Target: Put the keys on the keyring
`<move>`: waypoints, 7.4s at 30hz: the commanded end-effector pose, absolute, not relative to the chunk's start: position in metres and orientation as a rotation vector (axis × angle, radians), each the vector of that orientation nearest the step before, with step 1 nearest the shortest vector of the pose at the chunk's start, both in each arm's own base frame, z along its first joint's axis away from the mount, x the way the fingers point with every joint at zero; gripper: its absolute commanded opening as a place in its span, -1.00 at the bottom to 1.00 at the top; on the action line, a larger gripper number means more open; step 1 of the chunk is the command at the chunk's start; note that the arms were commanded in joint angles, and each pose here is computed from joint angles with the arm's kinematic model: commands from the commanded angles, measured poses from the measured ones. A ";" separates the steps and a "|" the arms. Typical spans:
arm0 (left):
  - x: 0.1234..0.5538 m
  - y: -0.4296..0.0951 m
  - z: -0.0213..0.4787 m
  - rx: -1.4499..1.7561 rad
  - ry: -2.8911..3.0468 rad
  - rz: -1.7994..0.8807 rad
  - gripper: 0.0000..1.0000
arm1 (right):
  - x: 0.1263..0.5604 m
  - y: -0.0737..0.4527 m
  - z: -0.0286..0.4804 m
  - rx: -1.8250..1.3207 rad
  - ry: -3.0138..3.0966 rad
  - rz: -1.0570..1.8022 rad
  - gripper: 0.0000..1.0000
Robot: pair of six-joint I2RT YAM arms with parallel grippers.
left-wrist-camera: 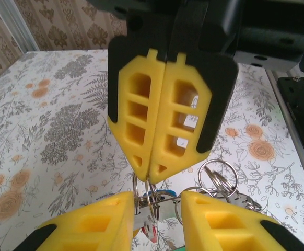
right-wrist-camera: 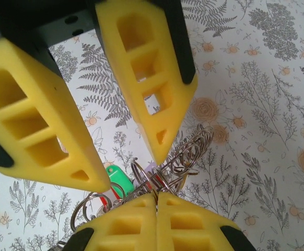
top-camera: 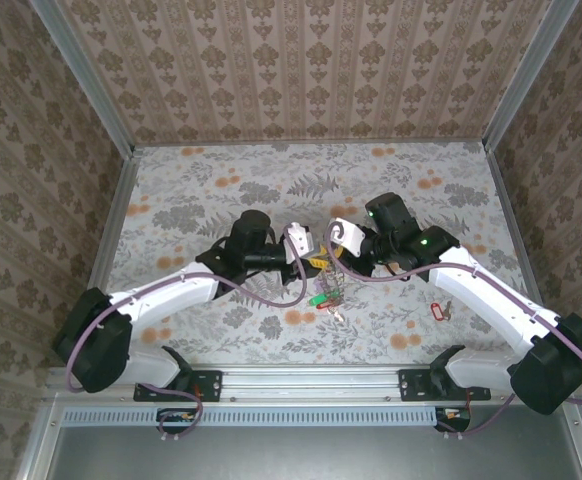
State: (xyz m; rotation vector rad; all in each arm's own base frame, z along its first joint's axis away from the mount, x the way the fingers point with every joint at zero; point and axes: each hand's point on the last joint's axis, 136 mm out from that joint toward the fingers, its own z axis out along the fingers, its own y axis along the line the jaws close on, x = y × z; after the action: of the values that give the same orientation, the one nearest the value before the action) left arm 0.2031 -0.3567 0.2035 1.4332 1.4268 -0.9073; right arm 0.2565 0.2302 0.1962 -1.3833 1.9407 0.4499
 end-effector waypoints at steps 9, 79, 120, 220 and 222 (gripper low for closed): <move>0.210 -0.367 0.208 1.451 1.409 -0.867 -0.65 | 0.260 0.239 0.210 -1.356 1.883 0.484 -1.00; 0.197 -0.359 0.237 1.386 1.151 -1.115 -1.00 | 0.235 0.231 0.207 -1.330 1.607 0.691 -0.62; 0.207 -0.368 0.231 1.411 1.172 -1.160 -1.00 | 0.258 0.226 0.214 -1.260 1.557 0.578 -0.56; 0.204 -0.380 0.230 1.573 1.271 -1.066 -1.00 | 0.250 0.222 0.218 -1.270 1.662 0.611 -0.78; 0.203 -0.379 0.235 1.540 1.242 -1.109 -1.00 | 0.250 0.221 0.215 -1.257 1.662 0.635 -0.77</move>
State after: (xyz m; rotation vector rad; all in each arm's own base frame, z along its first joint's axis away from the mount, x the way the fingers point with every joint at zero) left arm 0.2045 -0.3781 0.2166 1.6071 1.3226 -1.0229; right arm 0.2505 0.2154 0.2014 -1.2838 1.7462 0.5800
